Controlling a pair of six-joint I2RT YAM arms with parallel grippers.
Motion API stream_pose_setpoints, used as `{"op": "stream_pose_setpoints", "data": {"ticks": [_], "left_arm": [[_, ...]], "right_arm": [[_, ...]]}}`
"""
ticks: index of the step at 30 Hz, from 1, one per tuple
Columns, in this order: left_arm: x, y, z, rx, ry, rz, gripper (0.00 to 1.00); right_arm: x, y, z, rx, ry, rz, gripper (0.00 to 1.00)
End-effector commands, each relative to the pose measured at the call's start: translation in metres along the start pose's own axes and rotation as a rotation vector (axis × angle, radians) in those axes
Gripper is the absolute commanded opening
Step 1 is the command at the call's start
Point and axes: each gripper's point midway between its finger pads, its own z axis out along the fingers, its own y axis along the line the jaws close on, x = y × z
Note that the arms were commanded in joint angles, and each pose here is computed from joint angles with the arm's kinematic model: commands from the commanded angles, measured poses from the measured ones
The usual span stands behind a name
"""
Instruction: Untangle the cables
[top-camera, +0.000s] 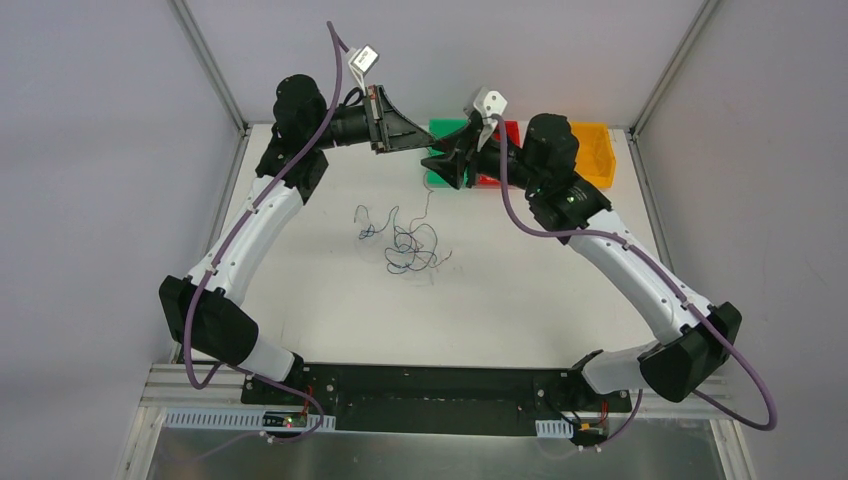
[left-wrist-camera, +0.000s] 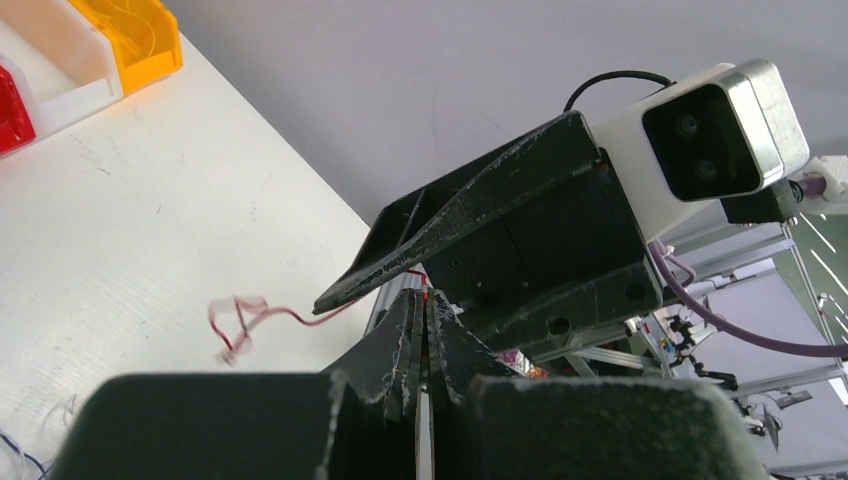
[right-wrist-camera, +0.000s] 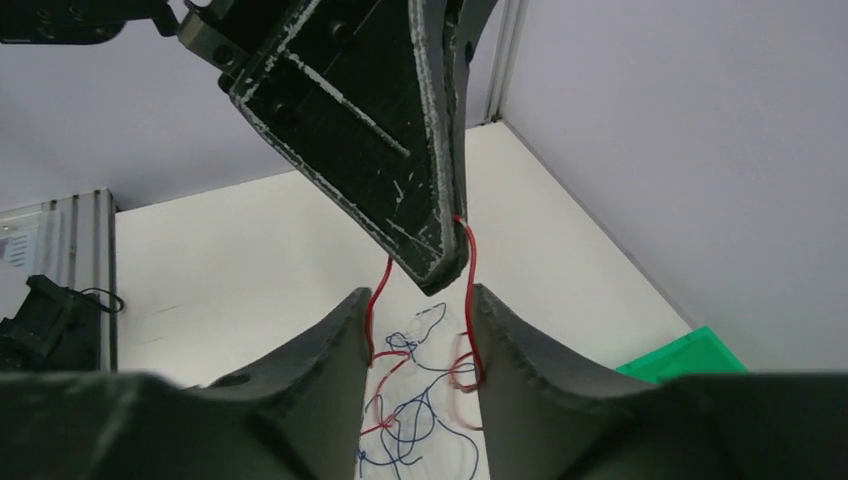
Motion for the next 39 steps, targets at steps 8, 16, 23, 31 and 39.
{"op": "stream_pose_setpoints", "data": {"ticks": [8, 16, 23, 31, 39], "left_arm": [[-0.006, -0.018, 0.003, 0.058, 0.012, 0.099, 0.01], [-0.062, 0.01, -0.032, -0.073, -0.095, 0.241, 0.99], [-0.086, 0.056, -0.063, -0.26, -0.193, 0.295, 0.99], [-0.084, 0.099, -0.077, -0.443, -0.225, 0.308, 0.99], [-0.087, 0.124, -0.083, -0.505, -0.226, 0.293, 0.99]], "right_arm": [[-0.044, -0.036, -0.004, 0.13, -0.115, 0.035, 0.0], [-0.026, -0.138, -0.028, 0.399, -0.104, 0.156, 0.0], [-0.02, -0.248, -0.037, 0.65, -0.176, 0.089, 0.0], [0.008, -0.351, -0.036, 0.818, -0.221, -0.009, 0.0], [0.08, -0.4, -0.007, 0.797, -0.129, -0.221, 0.0]]}}
